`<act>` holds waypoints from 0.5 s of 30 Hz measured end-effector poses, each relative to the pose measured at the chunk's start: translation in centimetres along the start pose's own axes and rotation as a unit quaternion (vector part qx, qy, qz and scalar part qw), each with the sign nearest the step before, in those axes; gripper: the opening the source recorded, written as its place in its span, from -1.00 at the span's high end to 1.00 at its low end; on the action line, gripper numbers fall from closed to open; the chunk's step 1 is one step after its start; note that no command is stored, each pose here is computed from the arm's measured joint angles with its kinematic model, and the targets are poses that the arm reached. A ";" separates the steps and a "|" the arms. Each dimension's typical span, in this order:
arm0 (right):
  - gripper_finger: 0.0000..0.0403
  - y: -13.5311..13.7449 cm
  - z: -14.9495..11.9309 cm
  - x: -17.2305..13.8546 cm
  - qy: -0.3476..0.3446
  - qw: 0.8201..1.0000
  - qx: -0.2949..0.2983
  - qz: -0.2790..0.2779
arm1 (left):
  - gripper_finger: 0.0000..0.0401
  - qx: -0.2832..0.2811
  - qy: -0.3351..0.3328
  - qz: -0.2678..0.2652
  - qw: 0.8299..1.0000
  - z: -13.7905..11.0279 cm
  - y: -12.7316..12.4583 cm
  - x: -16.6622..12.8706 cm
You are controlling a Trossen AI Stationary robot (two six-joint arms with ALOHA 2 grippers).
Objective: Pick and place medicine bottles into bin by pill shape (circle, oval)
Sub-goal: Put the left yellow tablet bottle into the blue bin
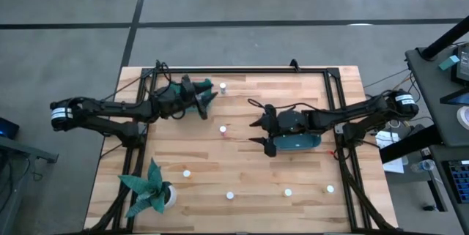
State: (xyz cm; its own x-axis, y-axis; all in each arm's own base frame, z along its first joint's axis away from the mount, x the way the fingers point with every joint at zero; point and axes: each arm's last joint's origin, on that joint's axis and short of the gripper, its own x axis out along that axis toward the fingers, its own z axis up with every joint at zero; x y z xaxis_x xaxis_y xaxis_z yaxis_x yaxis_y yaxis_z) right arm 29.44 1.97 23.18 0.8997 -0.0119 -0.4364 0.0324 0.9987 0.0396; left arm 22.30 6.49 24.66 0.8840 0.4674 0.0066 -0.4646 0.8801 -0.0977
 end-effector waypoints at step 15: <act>-0.25 1.6 -1.6 -0.3 0.073 0.996 0.054 0.014 | 0.17 0.091 0.229 -0.103 0.964 -0.1 -4.5 -0.9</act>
State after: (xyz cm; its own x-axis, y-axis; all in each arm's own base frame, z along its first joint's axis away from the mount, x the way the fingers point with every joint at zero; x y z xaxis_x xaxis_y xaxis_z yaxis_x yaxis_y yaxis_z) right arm 28.57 3.60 21.95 0.8287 0.0314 -0.5588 0.0621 0.9871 0.1475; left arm 23.62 2.12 24.99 0.8690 0.2322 -0.4369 -0.2410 0.9698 0.0361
